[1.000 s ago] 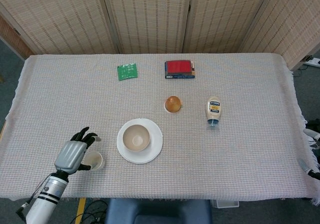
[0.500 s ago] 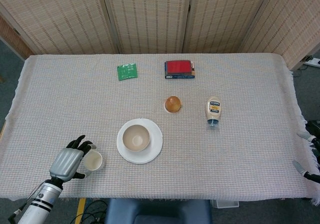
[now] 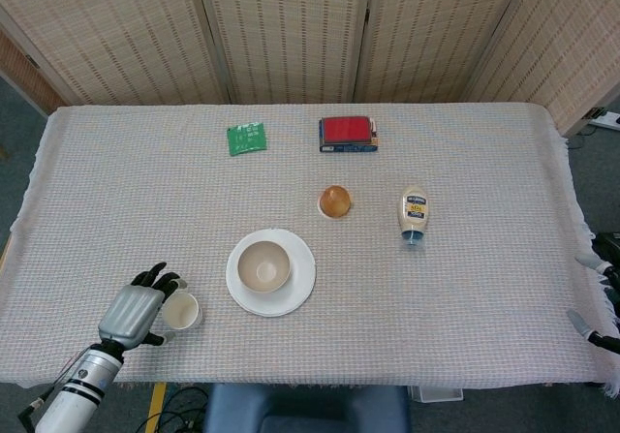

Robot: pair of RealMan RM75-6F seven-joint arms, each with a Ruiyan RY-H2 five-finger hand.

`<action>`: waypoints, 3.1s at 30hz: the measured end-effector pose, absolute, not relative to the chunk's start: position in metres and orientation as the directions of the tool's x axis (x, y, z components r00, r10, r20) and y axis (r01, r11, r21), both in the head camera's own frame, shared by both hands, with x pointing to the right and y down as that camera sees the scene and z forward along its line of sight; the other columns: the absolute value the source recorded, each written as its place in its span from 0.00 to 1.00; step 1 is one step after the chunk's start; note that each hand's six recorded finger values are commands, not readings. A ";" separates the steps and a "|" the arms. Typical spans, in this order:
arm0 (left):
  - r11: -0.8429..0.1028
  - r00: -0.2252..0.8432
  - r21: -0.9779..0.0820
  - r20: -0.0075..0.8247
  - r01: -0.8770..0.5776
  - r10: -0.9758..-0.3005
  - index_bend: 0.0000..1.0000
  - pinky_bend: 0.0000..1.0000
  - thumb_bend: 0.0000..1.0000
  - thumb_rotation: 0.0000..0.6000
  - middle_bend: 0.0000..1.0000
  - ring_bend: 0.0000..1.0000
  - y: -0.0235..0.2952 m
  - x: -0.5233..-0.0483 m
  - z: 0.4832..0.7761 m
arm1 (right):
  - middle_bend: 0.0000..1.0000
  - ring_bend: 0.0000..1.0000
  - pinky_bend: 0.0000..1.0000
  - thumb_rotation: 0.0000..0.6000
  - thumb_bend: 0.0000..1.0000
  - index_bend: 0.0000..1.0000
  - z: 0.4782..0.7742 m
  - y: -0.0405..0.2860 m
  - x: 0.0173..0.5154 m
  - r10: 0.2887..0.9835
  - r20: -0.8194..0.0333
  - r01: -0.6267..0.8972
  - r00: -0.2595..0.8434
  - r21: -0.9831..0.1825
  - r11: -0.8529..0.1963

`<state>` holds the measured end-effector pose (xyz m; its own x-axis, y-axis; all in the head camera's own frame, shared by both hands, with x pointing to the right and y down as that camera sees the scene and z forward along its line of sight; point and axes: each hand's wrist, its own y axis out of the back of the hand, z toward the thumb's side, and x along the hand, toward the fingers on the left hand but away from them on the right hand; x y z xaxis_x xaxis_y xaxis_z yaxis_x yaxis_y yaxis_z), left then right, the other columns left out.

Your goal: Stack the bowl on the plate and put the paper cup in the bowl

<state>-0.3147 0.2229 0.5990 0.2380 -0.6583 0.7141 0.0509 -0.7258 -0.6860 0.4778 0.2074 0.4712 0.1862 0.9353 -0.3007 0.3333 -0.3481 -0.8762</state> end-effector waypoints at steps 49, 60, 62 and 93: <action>-0.723 0.254 -0.687 0.713 0.071 -0.653 0.48 0.20 0.19 1.00 0.21 0.01 0.218 -0.309 0.625 | 0.00 0.00 0.00 1.00 0.28 0.17 0.473 0.210 0.475 0.929 -0.309 0.321 0.203 -0.875 -0.361; -0.716 0.202 -0.697 0.709 0.049 -0.676 0.48 0.20 0.18 1.00 0.21 0.01 0.198 -0.322 0.604 | 0.00 0.00 0.00 1.00 0.28 0.17 0.473 0.209 0.475 0.933 -0.304 0.318 0.193 -0.880 -0.352; -0.717 0.197 -0.695 0.711 0.054 -0.675 0.48 0.20 0.18 1.00 0.21 0.01 0.191 -0.323 0.601 | 0.00 0.00 0.00 1.00 0.28 0.17 0.474 0.208 0.474 0.933 -0.304 0.319 0.195 -0.880 -0.353; -0.725 0.377 -0.687 0.685 0.048 -0.624 0.48 0.20 0.19 1.00 0.21 0.01 0.120 -0.227 0.601 | 0.00 0.00 0.00 1.00 0.28 0.17 0.472 0.197 0.486 0.968 -0.221 0.323 0.122 -0.913 -0.249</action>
